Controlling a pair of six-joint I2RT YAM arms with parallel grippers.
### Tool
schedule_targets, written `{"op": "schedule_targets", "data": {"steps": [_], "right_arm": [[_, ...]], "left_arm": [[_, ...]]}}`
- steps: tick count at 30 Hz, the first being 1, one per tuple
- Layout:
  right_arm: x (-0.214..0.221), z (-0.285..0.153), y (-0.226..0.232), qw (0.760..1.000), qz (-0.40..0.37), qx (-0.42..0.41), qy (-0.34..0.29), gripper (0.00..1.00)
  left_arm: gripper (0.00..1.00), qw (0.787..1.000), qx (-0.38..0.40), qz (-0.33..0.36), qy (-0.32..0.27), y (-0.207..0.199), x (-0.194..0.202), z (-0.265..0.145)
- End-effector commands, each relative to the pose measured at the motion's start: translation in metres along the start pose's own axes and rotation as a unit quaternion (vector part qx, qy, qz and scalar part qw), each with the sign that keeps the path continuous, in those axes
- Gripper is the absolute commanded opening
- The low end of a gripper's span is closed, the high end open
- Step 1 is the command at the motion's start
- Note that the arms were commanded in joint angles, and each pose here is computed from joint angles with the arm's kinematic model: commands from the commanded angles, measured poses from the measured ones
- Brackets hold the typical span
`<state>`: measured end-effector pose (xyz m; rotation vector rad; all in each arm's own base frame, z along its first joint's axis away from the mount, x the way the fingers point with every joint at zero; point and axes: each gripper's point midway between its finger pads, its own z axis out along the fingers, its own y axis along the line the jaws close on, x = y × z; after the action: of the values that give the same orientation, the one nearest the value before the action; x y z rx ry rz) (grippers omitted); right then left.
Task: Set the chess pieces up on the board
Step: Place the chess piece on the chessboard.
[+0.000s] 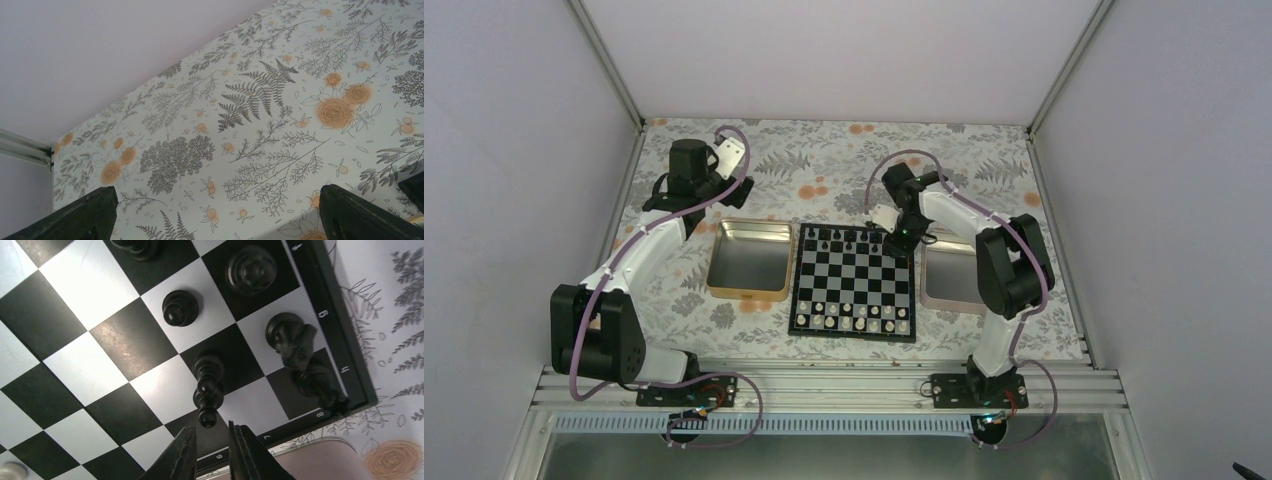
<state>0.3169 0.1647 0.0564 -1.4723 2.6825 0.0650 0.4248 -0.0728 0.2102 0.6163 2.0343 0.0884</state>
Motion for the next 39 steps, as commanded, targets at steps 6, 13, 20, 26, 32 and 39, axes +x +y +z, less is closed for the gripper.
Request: {"op": "schedule_targets", "data": {"steps": [6, 13, 20, 26, 32, 39], "right_arm": [[-0.008, 0.003, 0.003, 1.0, 0.0, -0.009, -0.021, 0.21], [-0.011, 0.007, 0.003, 1.0, -0.002, -0.016, -0.017, 0.21], [-0.008, 0.011, 0.006, 1.0, -0.001, -0.022, -0.014, 0.21], [-0.006, 0.009, 0.007, 1.0, -0.002, -0.021, -0.01, 0.16], [-0.001, 0.01, 0.007, 1.0, -0.004, -0.02, 0.0, 0.12], [0.001, 0.01, 0.008, 1.0, -0.005, -0.021, 0.003, 0.09]], "left_arm": [[1.0, 1.0, 0.005, 0.006, -0.015, -0.002, -0.01, -0.005], [1.0, 1.0, 0.004, 0.006, -0.013, -0.001, -0.008, -0.004], [1.0, 1.0, 0.006, 0.007, -0.012, -0.002, -0.007, -0.003], [1.0, 1.0, 0.005, 0.007, -0.011, -0.002, -0.006, -0.002], [1.0, 1.0, 0.005, 0.007, -0.011, -0.002, -0.006, -0.003], [1.0, 1.0, 0.004, 0.007, -0.011, -0.002, -0.006, -0.002]]}}
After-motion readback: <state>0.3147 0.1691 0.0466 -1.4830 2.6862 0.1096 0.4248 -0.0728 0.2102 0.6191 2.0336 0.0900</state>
